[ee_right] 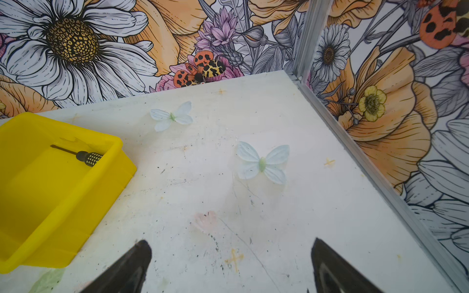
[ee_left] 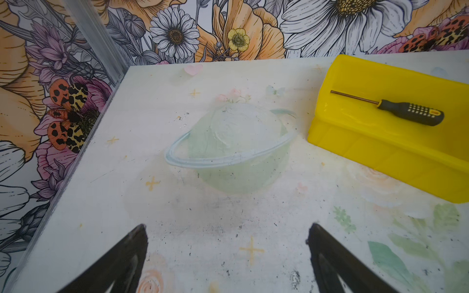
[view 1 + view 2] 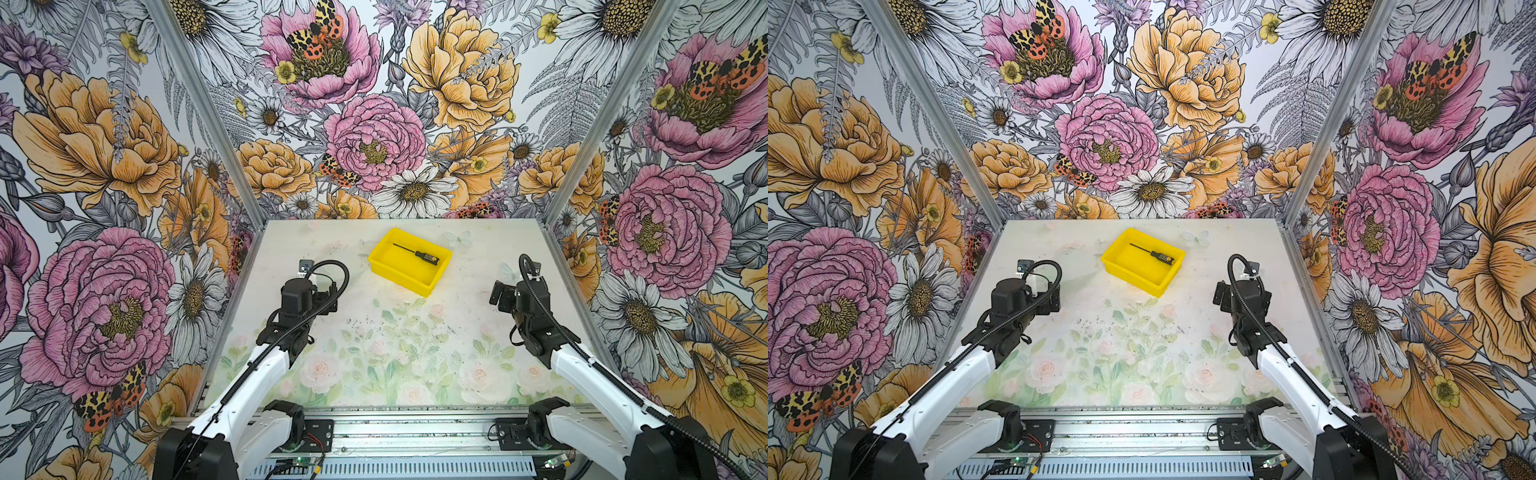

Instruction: Put the screwdriver in the bin

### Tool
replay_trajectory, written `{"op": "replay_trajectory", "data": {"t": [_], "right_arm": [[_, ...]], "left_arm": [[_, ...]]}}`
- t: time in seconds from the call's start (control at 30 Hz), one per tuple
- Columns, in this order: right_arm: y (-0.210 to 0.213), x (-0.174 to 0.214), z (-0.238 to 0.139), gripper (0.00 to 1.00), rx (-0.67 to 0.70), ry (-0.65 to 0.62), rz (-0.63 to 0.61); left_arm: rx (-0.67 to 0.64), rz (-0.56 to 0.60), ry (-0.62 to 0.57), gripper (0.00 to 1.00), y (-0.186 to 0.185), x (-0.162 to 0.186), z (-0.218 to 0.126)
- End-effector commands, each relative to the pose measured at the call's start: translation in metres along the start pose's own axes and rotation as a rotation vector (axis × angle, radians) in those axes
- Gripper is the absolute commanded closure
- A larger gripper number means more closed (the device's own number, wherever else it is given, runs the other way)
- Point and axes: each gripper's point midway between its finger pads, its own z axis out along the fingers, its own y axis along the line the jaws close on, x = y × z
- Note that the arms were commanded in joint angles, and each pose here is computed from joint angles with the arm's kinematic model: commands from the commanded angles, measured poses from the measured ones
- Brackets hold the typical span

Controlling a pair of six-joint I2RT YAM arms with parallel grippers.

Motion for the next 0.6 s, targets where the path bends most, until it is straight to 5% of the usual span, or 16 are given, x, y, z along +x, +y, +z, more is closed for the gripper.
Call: {"op": "replay_trajectory", "data": {"t": [0.0,0.27,0.57], "right_arm": [[-0.005,-0.016,-0.008,0.01,0.01,-0.112,-0.103],[-0.046,0.026,-0.013,0.0,0.119,-0.091,-0.142],[-0.041,0.035,0.0,0.01,0.034,-0.092,-0.178]], "left_arm": [[-0.014,-0.053,-0.083,0.01,0.016,-0.013,-0.005],[-0.287,-0.177,-0.051,0.01,0.075,0.021,0.0],[-0.183,-0.143,-0.104,0.01,0.065,0.033,0.023]]}}
